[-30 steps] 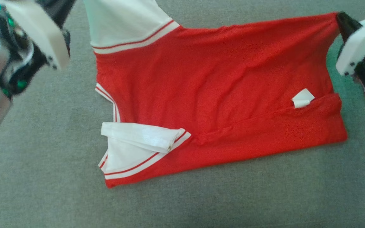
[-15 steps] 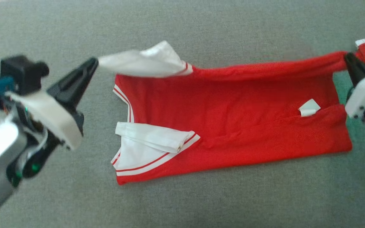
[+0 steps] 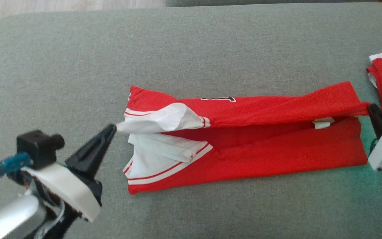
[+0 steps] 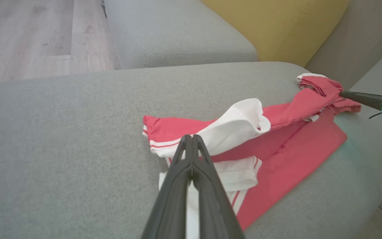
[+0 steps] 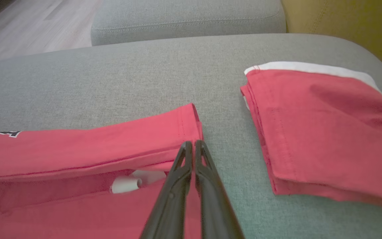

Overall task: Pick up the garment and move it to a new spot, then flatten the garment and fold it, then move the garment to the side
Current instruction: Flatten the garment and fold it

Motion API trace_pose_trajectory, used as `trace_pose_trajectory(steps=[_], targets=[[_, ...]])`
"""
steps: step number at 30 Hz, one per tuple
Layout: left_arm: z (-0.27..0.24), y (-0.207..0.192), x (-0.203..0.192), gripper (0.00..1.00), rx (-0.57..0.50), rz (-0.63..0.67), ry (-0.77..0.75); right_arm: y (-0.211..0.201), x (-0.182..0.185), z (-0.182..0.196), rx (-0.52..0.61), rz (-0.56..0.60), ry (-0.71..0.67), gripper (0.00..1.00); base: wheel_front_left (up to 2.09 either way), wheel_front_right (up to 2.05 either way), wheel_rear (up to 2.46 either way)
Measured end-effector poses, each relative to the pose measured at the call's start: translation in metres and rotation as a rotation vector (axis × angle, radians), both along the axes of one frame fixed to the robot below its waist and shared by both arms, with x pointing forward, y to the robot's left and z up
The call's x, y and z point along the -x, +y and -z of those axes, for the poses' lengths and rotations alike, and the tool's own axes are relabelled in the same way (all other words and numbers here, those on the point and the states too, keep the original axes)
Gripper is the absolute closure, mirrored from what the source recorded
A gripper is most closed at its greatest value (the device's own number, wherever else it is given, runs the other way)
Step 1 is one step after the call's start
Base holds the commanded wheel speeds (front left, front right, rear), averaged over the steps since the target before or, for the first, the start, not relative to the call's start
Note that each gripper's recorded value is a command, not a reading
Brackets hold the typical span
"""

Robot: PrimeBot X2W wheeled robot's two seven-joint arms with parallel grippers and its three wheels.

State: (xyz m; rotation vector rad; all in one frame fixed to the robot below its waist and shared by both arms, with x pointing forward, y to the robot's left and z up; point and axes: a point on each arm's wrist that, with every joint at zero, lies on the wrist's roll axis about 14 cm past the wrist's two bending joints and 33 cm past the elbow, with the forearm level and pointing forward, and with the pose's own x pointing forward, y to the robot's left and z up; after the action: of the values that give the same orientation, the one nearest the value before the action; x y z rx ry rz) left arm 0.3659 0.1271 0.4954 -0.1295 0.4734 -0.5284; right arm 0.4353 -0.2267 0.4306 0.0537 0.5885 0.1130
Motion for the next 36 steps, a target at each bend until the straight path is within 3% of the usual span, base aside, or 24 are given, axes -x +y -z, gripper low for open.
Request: trace_pose_trajectory(steps=[19,20,21,22,24,25,31,36], targets=[[0.064,-0.015,0.054,1.00,0.107,-0.072,0.245,-0.008,0.046,0.046,-0.003,0.062,0.139,1.00,0.00,0.00,0.00],[0.067,-0.016,0.055,1.00,0.111,-0.077,0.248,-0.008,0.047,0.047,-0.006,0.065,0.138,0.76,0.00,0.00,0.00],[0.068,-0.017,0.055,1.00,0.117,-0.077,0.248,-0.008,0.047,0.046,-0.009,0.069,0.130,0.14,0.00,0.00,0.00],[0.068,-0.019,0.054,0.99,0.124,-0.082,0.244,-0.008,0.048,0.046,-0.011,0.073,0.120,0.00,0.00,0.00,0.00],[0.065,-0.021,0.051,0.29,0.140,-0.092,0.217,-0.008,0.047,0.042,-0.012,0.084,0.088,0.00,0.00,0.00,0.00],[0.063,-0.021,0.049,0.00,0.142,-0.104,0.196,-0.009,0.046,0.039,-0.015,0.091,0.066,0.00,0.00,0.00,0.00],[0.049,-0.006,0.034,0.00,0.112,-0.253,0.023,-0.002,0.046,0.016,-0.080,0.145,-0.082,0.00,0.00,0.00,0.00],[0.035,0.001,0.037,0.00,0.064,-0.364,-0.116,0.020,0.081,0.029,-0.173,0.192,-0.065,0.00,0.00,0.00,0.00]])
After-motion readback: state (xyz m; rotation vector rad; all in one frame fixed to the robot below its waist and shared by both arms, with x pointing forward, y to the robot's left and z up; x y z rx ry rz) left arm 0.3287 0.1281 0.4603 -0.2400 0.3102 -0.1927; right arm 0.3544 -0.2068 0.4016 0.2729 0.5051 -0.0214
